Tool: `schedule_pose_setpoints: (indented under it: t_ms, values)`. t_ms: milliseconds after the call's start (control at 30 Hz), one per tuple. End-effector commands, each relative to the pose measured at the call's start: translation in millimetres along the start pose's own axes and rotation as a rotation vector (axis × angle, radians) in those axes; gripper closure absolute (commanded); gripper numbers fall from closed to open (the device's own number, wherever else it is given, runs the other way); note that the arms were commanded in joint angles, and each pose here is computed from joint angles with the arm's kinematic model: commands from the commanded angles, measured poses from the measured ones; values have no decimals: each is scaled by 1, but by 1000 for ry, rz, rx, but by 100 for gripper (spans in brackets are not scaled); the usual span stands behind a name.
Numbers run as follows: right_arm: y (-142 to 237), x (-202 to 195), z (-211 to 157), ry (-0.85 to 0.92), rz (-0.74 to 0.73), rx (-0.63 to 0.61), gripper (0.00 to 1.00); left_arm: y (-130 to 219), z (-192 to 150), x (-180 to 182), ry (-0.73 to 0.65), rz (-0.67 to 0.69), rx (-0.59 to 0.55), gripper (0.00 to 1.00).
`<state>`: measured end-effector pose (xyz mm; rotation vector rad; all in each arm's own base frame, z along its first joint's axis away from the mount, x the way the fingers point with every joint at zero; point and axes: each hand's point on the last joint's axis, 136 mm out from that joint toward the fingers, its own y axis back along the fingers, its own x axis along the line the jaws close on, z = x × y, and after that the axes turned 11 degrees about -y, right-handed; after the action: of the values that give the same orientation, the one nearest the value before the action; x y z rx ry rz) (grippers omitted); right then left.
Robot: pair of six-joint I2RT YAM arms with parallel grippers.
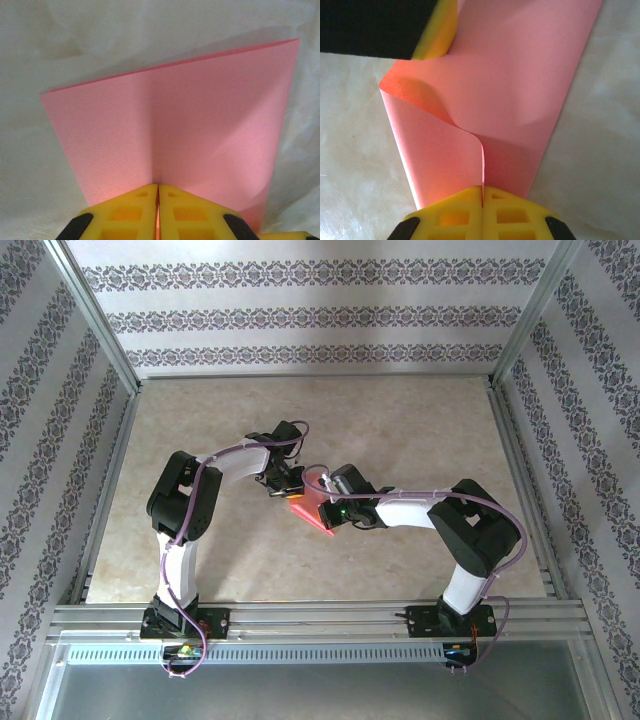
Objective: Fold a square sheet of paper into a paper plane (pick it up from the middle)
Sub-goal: Third fold the triangle at the center of the table.
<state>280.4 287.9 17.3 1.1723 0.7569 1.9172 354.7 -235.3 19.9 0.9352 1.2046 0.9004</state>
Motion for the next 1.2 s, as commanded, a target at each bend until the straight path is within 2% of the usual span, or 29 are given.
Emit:
schedule_pose_setpoints:
  t_ms: [0,233,367,500,867,1167]
  values:
    - [-4,-11,-2,-3,-36,20,97,26,10,-6,12,-6,-62,87]
    - [-4,-11,-3,-3,-34,22,97,56,10,-14,136,-93,-173,78]
    - [-4,-11,-3,-4,-33,24,97,59,4,-31,219,-218,-209,78]
    - [-5,-12,-4,-5,-35,26,97,49,-7,-42,281,-278,-201,82]
    - [-7,-13,-5,-13,-38,33,97,17,-28,-58,300,-297,-133,86]
    - [-7,-14,-7,-16,-42,37,96,-2,-38,-50,306,-242,-100,88]
